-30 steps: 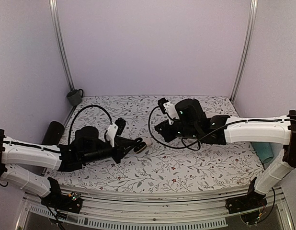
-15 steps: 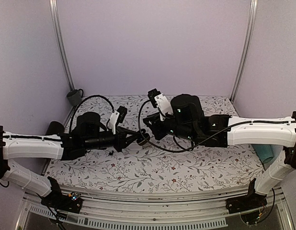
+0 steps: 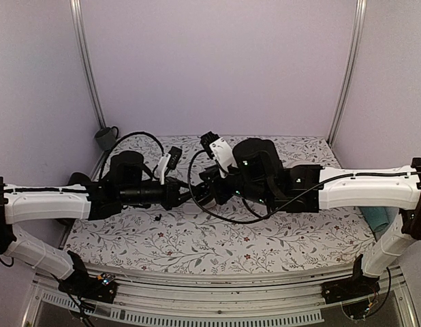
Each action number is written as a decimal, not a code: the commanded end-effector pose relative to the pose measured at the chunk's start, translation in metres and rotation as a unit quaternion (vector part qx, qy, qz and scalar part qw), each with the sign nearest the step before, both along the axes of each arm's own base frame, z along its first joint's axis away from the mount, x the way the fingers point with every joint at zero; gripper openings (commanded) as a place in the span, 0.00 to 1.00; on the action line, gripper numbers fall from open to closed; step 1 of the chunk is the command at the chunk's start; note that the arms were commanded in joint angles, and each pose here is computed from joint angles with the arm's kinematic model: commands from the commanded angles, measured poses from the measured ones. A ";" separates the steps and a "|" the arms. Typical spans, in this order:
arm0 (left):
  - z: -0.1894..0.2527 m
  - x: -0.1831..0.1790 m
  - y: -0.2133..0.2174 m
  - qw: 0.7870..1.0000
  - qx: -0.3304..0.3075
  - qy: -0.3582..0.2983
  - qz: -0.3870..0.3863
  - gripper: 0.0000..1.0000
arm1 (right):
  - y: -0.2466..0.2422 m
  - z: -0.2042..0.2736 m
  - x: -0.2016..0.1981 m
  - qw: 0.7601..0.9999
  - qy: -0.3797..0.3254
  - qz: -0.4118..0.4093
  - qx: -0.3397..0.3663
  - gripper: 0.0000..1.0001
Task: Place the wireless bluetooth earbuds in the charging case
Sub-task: Insert the right earbud into the right side groove of the charging case, then adjust the right earbud in the right side groove of the charging case.
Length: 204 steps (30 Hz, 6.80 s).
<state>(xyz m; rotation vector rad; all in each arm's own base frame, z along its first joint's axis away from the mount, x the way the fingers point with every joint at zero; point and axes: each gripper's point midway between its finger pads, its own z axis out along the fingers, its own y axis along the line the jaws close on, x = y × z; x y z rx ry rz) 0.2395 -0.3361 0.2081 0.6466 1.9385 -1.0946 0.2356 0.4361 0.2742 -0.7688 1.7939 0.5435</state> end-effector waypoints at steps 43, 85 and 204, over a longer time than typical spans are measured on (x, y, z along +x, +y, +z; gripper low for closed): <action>0.025 0.000 -0.002 0.998 -0.023 0.048 -0.040 0.00 | 0.005 -0.027 0.001 0.986 -0.088 -0.023 -0.137 0.13; 0.051 0.007 0.011 1.000 -0.023 0.001 -0.019 0.00 | 0.015 -0.059 -0.025 0.985 -0.051 0.019 -0.162 0.33; 0.008 -0.001 0.004 0.997 0.062 -0.053 -0.005 0.00 | -0.017 -0.074 0.012 0.962 0.266 -0.029 0.048 0.53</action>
